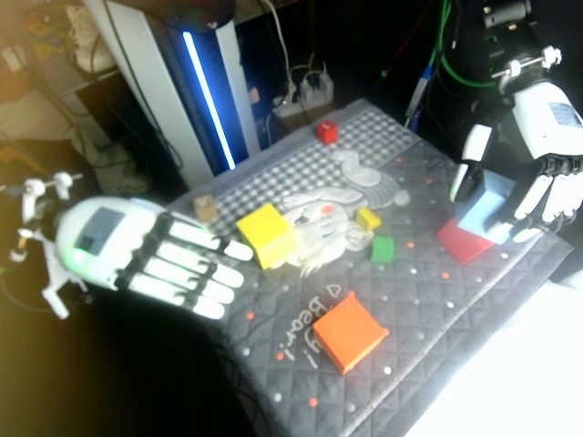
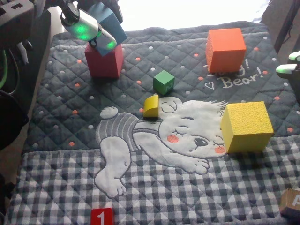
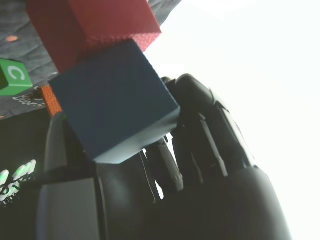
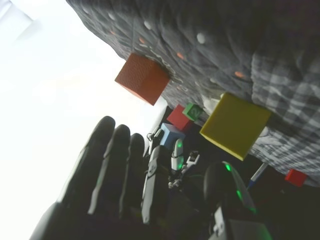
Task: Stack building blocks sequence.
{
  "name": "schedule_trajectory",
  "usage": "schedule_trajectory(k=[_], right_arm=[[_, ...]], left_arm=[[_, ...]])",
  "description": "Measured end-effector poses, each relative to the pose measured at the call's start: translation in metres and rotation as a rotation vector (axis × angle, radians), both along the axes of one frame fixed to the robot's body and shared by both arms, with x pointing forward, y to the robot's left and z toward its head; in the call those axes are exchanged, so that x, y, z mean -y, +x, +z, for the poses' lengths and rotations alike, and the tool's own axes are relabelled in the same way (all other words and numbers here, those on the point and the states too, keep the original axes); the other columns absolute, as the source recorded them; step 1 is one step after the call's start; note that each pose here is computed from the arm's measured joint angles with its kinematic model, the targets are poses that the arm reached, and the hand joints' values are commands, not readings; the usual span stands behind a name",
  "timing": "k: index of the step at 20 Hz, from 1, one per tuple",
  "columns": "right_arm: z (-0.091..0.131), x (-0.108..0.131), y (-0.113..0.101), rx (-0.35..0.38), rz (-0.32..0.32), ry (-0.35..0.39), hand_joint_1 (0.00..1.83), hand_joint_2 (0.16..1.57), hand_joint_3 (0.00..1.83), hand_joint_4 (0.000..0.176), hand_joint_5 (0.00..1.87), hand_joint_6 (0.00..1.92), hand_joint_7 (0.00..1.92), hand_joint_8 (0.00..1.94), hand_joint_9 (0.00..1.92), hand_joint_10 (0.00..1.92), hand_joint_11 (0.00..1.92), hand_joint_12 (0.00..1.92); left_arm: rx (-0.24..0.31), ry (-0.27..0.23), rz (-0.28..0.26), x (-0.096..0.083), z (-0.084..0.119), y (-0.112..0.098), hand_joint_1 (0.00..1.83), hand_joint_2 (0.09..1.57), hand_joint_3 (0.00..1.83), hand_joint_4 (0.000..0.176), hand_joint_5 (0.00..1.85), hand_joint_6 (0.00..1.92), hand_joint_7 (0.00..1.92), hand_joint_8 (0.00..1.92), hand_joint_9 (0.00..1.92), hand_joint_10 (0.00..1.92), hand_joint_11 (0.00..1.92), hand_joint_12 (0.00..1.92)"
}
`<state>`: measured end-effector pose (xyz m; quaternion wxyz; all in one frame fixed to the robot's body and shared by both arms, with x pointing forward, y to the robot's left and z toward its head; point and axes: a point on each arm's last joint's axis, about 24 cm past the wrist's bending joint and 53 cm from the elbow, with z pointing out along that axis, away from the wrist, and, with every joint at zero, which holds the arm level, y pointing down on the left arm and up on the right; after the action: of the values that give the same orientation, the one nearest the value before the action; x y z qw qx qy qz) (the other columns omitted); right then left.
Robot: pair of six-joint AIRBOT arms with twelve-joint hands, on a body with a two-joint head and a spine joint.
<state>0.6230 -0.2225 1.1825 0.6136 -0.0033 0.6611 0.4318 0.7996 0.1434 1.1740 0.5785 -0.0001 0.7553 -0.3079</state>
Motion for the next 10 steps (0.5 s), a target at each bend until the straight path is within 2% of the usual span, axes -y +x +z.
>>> schedule_trajectory(k=[1, 2, 3, 4, 5, 6, 8, 9, 10], right_arm=[[0.0, 0.0, 0.0, -0.001, 0.0, 0.001, 0.62, 1.26, 0.0, 0.095, 0.38, 0.0, 0.32, 0.0, 0.33, 0.0, 0.23, 0.31], [-0.001, 0.0, 0.0, -0.001, 0.0, 0.001, 0.62, 1.26, 0.0, 0.094, 0.38, 0.0, 0.32, 0.0, 0.33, 0.0, 0.22, 0.3], [-0.001, 0.0, 0.0, -0.001, 0.0, 0.001, 0.62, 1.26, 0.0, 0.102, 0.38, 0.0, 0.31, 0.0, 0.32, 0.0, 0.21, 0.29], [0.0, 0.0, 0.0, -0.001, 0.0, 0.001, 0.6, 1.26, 0.0, 0.101, 0.38, 0.0, 0.32, 0.0, 0.32, 0.0, 0.22, 0.29], [0.0, 0.0, 0.0, -0.001, 0.0, 0.0, 0.6, 1.26, 0.0, 0.099, 0.37, 0.0, 0.32, 0.0, 0.33, 0.0, 0.24, 0.24], [0.0, 0.0, 0.0, -0.001, 0.0, 0.0, 0.59, 1.27, 0.0, 0.103, 0.37, 0.0, 0.31, 0.0, 0.32, 0.0, 0.24, 0.22], [0.0, 0.0, 0.0, -0.001, 0.0, 0.0, 0.56, 1.26, 0.0, 0.104, 0.37, 0.0, 0.31, 0.0, 0.33, 0.0, 0.26, 0.21], [0.0, 0.0, 0.001, 0.0, -0.001, -0.001, 0.59, 1.27, 0.0, 0.114, 0.36, 0.0, 0.31, 0.0, 0.33, 0.0, 0.26, 0.21], [0.0, 0.001, 0.001, 0.001, -0.002, -0.003, 0.59, 1.26, 0.0, 0.112, 0.37, 0.0, 0.31, 0.0, 0.33, 0.0, 0.27, 0.21]], left_arm=[[0.0, 0.0, 0.0, 0.0, 0.0, 0.0, 1.12, 1.08, 0.0, 0.0, 1.05, 0.86, 0.95, 0.25, 0.81, 0.84, 0.64, 1.48], [0.0, 0.0, 0.0, 0.0, 0.0, 0.0, 1.11, 1.08, 0.0, 0.0, 1.05, 0.85, 0.95, 0.22, 0.81, 0.85, 0.64, 1.51], [0.0, 0.002, 0.002, 0.0, 0.0, 0.001, 1.09, 1.01, 0.0, 0.0, 0.9, 0.32, 0.92, 0.2, 0.72, 0.95, 0.54, 1.64], [0.0, 0.002, 0.001, 0.0, -0.001, 0.001, 1.06, 0.99, 0.0, 0.0, 0.87, 0.1, 0.89, 0.18, 0.63, 1.0, 0.49, 1.63], [-0.004, 0.005, 0.002, 0.001, -0.002, 0.002, 1.01, 0.98, 0.0, 0.0, 0.78, 0.02, 0.84, 0.15, 0.55, 0.95, 0.38, 1.56], [-0.005, 0.006, 0.003, 0.001, -0.003, 0.002, 0.95, 0.96, 0.0, 0.041, 0.67, 0.0, 0.76, 0.09, 0.5, 0.82, 0.32, 1.45], [-0.006, 0.022, -0.008, 0.007, -0.006, 0.002, 0.91, 0.96, 0.0, 0.06, 0.56, 0.0, 0.7, 0.02, 0.5, 0.64, 0.29, 1.34], [-0.008, 0.022, -0.009, 0.008, -0.006, 0.001, 0.91, 0.96, 0.0, 0.071, 0.52, 0.0, 0.64, 0.0, 0.48, 0.52, 0.27, 1.27], [-0.009, 0.022, -0.012, 0.01, -0.007, 0.001, 0.9, 0.97, 0.0, 0.082, 0.48, 0.0, 0.6, 0.0, 0.5, 0.36, 0.25, 1.21]])
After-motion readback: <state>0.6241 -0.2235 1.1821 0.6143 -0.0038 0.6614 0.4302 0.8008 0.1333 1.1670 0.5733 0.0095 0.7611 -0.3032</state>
